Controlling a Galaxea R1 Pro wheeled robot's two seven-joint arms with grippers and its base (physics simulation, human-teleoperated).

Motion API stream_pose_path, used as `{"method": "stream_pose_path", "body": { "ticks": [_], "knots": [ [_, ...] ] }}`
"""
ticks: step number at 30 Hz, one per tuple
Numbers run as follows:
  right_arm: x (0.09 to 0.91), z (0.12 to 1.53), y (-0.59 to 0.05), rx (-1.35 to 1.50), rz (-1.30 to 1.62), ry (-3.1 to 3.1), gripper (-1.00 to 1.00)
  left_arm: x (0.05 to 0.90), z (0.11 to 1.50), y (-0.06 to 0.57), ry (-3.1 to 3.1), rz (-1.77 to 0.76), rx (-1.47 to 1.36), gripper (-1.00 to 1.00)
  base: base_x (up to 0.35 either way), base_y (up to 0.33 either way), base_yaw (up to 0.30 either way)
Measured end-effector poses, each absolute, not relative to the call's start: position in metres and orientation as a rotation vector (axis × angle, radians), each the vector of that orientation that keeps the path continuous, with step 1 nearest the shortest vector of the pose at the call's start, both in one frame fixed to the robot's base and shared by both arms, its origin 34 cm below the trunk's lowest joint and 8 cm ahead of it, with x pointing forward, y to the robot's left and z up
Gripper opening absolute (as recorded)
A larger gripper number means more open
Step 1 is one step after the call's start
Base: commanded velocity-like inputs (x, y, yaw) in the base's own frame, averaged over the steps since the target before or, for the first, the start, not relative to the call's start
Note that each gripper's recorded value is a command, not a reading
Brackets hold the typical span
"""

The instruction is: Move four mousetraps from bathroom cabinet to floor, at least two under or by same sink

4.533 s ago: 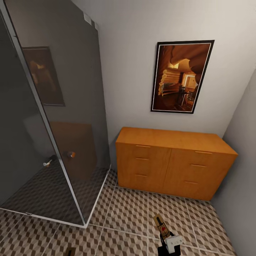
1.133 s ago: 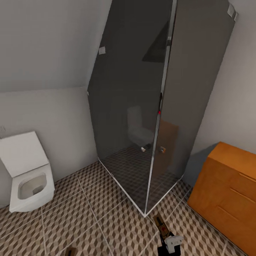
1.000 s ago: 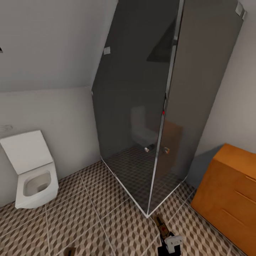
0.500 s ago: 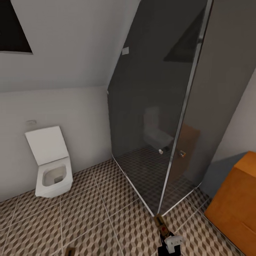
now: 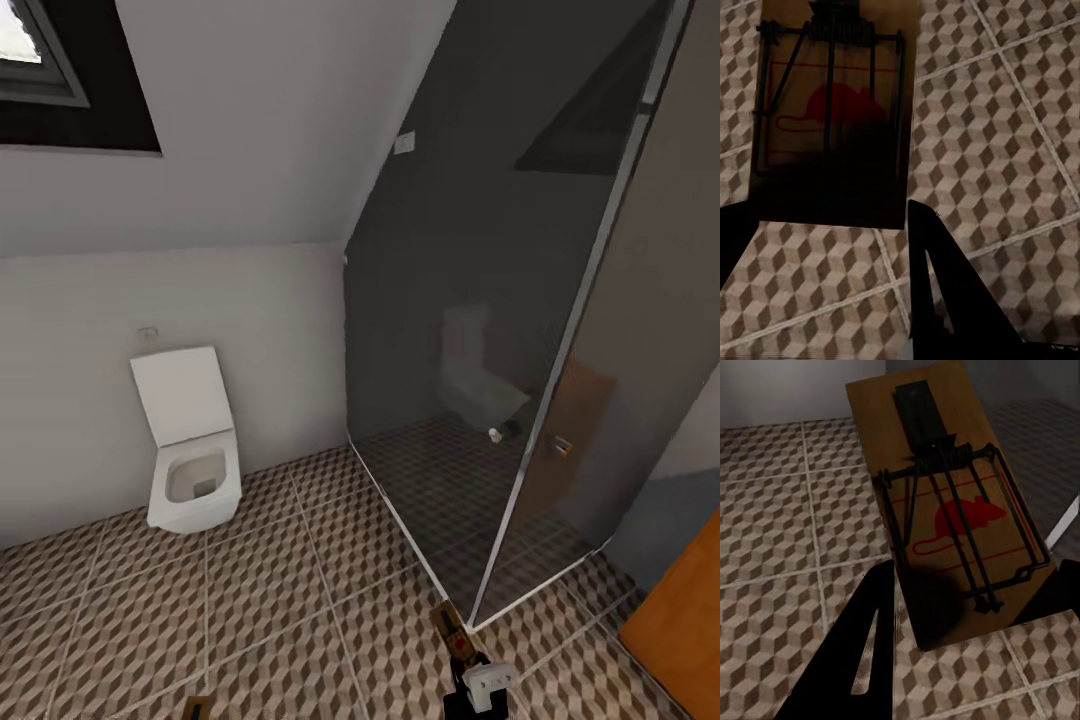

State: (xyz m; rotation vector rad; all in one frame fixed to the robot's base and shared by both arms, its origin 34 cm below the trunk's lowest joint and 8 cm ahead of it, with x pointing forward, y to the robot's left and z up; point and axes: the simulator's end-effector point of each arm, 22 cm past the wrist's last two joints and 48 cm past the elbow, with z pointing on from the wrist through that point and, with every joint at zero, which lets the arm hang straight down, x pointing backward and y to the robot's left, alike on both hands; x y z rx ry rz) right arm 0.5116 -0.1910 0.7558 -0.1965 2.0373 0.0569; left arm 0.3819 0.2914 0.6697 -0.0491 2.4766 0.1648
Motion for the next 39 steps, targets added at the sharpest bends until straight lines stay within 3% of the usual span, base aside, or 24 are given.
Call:
{"method": "stream_pose_path", "body": {
  "ticks": [39],
  "knots": [
    [0.512,0.756,-0.191,-0.196,0.057,2.037,-1.00,0.371,0.664,0.278,2.503,0.149,-0.053,-1.00,0.000,0.000,0.257]
  ]
}}
